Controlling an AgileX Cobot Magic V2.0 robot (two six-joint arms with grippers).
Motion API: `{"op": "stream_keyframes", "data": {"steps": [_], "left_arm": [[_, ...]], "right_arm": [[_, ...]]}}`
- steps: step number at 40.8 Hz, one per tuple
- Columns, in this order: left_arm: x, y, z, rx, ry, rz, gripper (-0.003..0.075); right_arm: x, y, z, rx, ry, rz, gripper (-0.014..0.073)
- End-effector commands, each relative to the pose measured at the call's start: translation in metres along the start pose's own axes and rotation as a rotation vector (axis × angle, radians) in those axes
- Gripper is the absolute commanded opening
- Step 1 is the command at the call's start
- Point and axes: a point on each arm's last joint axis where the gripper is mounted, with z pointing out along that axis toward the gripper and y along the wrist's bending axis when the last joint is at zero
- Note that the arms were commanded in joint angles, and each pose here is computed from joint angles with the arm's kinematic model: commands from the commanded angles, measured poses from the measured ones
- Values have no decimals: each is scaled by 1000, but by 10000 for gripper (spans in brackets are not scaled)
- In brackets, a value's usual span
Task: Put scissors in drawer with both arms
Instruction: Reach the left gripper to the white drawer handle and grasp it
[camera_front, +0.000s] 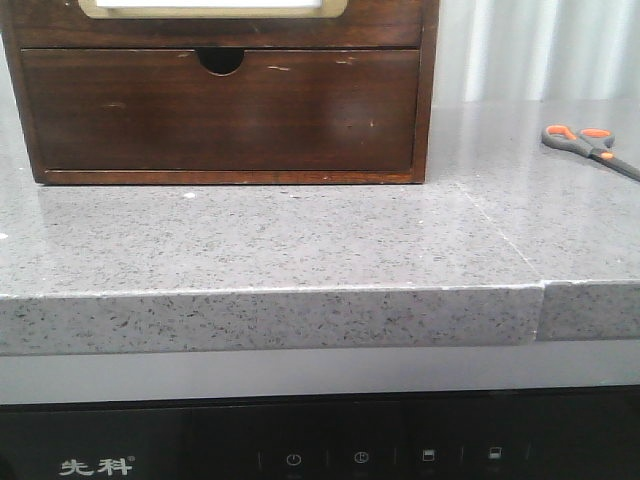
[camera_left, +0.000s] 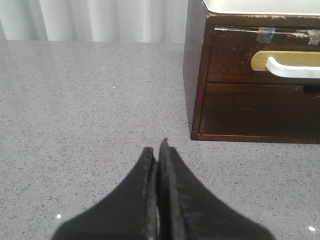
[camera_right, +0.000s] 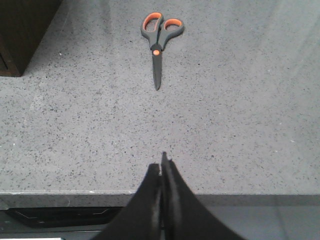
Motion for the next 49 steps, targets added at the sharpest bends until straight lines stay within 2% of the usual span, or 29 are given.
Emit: {"op": "stream_keyframes", "data": {"steps": [1,4,6,10,13,15,26,36,42,49], "left_arm": [[-15,-2,-2,19,-85,-17,-13],[-15,-2,-2,23,-85,-23,47],[-15,-3,-2,31,-84,-34,125],[-15,-4,-2,49,-90,-61,337],[-16,-6,-2,72,-95,-94,484],[-16,-8,-1,91,-97,-123,533],[-24,-17,21,193,-72,-327,545],[-20,-27,72,263,110,-568,545],[-15,-36,102,338,195,-663,545],[-15,-46,124,457,221,-716,545]], "right_arm": [[-15,-1,-2,9,-81,-23,-25],[-15,-1,-2,9,-81,-23,93],[-15,-1,-2,9,-81,-23,200],[-15,-1,-2,9,-81,-23,423],[-15,-1,-2,9,-80,-23,531],[-15,-1,-2,9,-80,-23,556],[-14,-1,-2,9,-72,-22,555],[-14,-1,-2,9,-72,-22,555],[-14,-1,-2,9,-72,-22,555],[-14,-1,-2,9,-72,-22,555]]}}
